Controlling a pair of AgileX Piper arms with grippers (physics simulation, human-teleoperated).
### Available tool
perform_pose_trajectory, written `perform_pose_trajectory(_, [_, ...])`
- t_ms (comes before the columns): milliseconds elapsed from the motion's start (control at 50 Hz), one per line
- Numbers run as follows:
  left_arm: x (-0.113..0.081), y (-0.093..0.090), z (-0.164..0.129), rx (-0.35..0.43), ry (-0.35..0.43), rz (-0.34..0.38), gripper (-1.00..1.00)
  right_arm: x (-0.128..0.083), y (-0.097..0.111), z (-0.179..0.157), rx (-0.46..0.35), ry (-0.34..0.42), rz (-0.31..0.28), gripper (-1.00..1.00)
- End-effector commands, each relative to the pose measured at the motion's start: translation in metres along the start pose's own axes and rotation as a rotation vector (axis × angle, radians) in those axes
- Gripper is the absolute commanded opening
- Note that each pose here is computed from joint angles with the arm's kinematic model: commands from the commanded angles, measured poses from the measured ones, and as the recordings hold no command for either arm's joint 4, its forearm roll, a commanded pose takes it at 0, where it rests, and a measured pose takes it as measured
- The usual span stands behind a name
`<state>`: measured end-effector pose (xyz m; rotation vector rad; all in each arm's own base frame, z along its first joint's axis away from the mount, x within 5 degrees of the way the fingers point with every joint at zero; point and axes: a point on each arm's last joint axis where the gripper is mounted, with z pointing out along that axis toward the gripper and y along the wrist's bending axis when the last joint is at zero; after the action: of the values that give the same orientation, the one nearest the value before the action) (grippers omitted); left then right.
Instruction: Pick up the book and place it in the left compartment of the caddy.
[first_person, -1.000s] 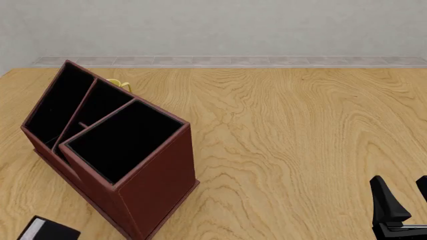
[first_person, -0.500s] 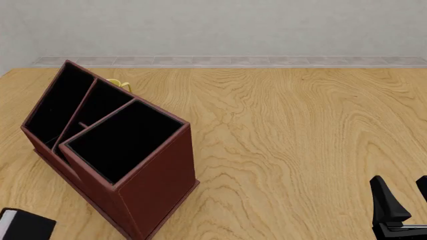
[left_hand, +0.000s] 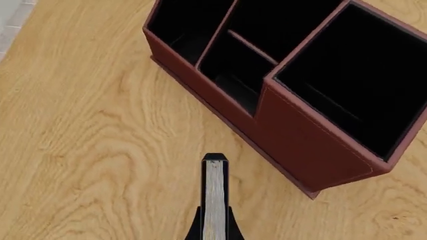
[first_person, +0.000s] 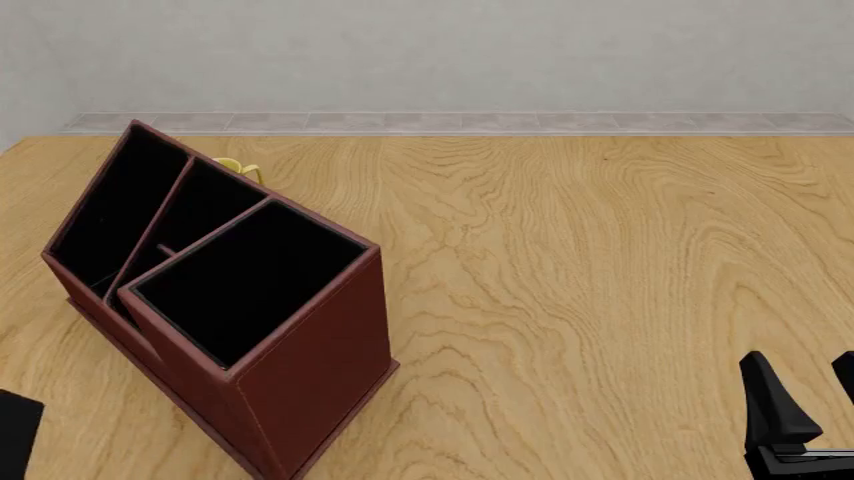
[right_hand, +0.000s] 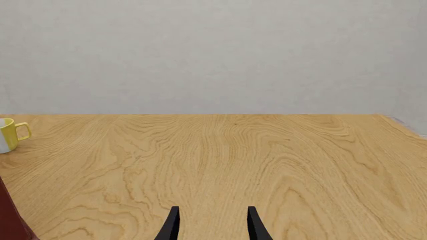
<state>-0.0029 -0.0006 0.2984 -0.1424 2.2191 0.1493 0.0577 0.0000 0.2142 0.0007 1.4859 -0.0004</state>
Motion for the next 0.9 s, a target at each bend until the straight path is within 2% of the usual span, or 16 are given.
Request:
perform_pose_trajectory(20, [-0.012, 0.001, -0.009, -0.065, -0.016, -0.032, -1.00, 0.000, 0.000, 0.001, -0.001, 0.000, 0.000, 1.00])
perform_pose_trajectory(200, [-0.032, 0.002, -0.019, -0.094, -0.036, -0.047, -1.00, 0.000, 0.000, 0.001, -0.001, 0.000, 0.000, 1.00])
perform_pose_trajectory(400, [-0.063, 0.006, -0.035, -0.123, -0.069, -0.062, -1.00, 0.000, 0.000, 0.001, -0.001, 0.000, 0.000, 1.00])
perform_pose_trajectory(740, [-0.090, 0.010, -0.038, -0.136, -0.067, -0.109, -1.00, 0.000, 0.000, 0.001, -0.001, 0.000, 0.000, 1.00])
perform_pose_trajectory(900, [-0.112, 0.013, -0.045, -0.139, -0.089, -0.134, -1.00, 0.000, 0.000, 0.001, -0.001, 0.000, 0.000, 1.00])
